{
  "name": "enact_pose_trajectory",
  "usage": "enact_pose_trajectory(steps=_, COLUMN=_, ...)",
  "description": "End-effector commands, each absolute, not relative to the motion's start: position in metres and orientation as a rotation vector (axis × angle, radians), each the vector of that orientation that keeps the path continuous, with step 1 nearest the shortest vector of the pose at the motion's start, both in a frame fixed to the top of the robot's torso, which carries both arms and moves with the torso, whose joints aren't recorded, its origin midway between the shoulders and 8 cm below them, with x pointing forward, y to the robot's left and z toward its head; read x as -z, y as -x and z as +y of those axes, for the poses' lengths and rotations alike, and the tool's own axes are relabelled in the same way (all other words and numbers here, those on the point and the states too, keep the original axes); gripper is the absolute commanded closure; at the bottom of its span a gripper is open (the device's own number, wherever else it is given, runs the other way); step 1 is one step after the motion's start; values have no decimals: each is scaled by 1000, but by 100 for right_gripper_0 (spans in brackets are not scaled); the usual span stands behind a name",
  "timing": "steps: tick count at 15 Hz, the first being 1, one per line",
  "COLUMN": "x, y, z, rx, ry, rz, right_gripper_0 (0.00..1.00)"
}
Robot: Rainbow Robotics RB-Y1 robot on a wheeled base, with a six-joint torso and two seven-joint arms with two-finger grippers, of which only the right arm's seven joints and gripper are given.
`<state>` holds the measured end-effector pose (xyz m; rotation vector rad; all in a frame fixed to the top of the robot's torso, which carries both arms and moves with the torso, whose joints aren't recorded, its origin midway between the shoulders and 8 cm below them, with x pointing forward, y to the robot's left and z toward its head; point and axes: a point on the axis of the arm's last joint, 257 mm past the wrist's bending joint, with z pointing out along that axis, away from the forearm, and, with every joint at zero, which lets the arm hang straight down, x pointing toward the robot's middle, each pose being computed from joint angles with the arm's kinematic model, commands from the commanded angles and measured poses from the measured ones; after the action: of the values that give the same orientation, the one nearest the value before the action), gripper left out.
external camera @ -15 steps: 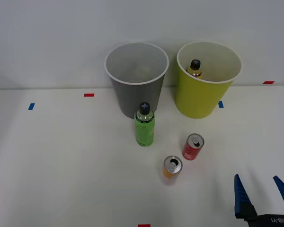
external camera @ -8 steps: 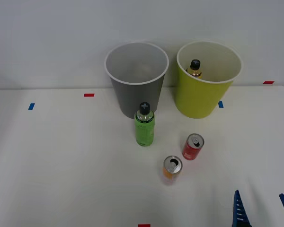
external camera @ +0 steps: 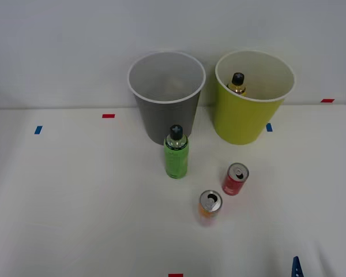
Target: Put cans in the gray bin, plastic bottles in the light green bin
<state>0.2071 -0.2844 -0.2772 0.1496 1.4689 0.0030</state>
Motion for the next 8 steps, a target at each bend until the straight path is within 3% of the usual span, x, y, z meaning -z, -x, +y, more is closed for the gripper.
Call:
enact_pose_trajectory(steps=1, x=279, y=-198, z=-272, rx=59, ry=-116, rz=1473, right_gripper_0=0)
enact_pose_trajectory(steps=8, x=285, y=-194, z=-267, rx=77, ry=-123, rz=1488, right_gripper_0=0)
